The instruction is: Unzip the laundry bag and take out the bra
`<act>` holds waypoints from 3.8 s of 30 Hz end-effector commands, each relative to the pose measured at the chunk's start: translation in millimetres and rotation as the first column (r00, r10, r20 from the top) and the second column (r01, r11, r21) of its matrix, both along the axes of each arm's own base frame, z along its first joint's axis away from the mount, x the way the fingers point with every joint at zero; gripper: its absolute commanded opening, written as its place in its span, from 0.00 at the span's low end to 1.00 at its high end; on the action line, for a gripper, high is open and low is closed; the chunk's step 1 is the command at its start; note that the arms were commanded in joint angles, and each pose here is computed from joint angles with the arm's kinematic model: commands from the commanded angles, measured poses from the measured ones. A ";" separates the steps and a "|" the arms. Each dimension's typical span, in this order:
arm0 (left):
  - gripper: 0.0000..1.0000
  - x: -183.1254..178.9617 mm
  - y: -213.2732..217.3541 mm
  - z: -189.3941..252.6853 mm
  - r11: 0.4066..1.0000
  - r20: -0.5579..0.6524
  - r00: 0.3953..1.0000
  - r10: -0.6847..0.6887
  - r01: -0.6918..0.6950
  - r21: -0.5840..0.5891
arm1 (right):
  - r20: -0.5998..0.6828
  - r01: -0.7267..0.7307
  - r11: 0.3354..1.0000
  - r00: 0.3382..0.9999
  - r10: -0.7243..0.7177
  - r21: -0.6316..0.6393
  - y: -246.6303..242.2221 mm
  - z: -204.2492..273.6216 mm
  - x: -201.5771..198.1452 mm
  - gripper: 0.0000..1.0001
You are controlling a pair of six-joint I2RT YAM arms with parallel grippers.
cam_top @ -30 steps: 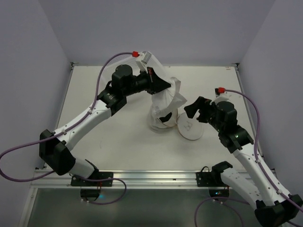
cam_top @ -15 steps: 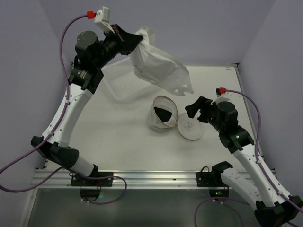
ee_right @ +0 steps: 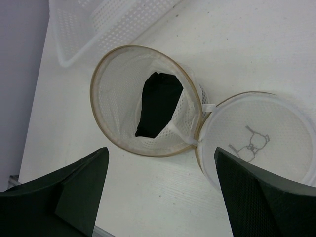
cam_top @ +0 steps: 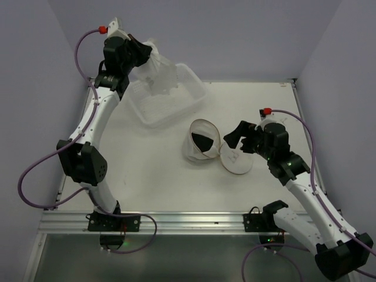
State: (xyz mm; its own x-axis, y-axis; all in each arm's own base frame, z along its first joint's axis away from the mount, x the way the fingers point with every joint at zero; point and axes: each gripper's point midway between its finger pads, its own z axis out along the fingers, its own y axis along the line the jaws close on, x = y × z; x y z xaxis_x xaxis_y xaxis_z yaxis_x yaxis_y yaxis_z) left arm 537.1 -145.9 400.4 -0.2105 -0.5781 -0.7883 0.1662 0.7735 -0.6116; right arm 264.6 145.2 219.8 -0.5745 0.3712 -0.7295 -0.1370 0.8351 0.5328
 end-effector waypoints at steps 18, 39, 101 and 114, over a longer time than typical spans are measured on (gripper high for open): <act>0.00 71.7 13.2 -131.5 0.946 -0.169 0.966 0.196 -0.232 -0.227 | 0.013 -0.061 0.998 0.998 0.061 -0.015 12.8 3.1 15.7 0.89; 0.91 17.1 26.7 -151.1 0.973 -0.275 0.940 0.199 -0.158 0.166 | -0.074 -0.012 0.998 0.997 0.007 -0.067 10.6 -23.9 38.3 0.89; 0.00 -232.2 -172.2 -415.4 0.605 -0.788 0.598 -0.146 0.684 0.407 | -0.313 -0.019 0.995 0.949 0.048 0.096 14.1 -122.7 40.6 0.83; 0.00 -222.8 -201.2 -299.2 0.647 -0.602 0.700 -0.385 0.670 0.365 | -0.247 -0.114 0.973 0.955 0.163 0.202 40.8 -92.0 44.3 0.82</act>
State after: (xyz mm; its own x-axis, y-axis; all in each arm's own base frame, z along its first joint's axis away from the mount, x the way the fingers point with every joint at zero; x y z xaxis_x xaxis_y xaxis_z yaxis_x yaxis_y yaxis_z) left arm 316.3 -339.6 61.5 -0.7753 0.2394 -0.5845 0.4252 0.8821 -0.2028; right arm 296.9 174.5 99.6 -0.8137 0.3792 -0.4405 -0.0163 0.7427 0.6694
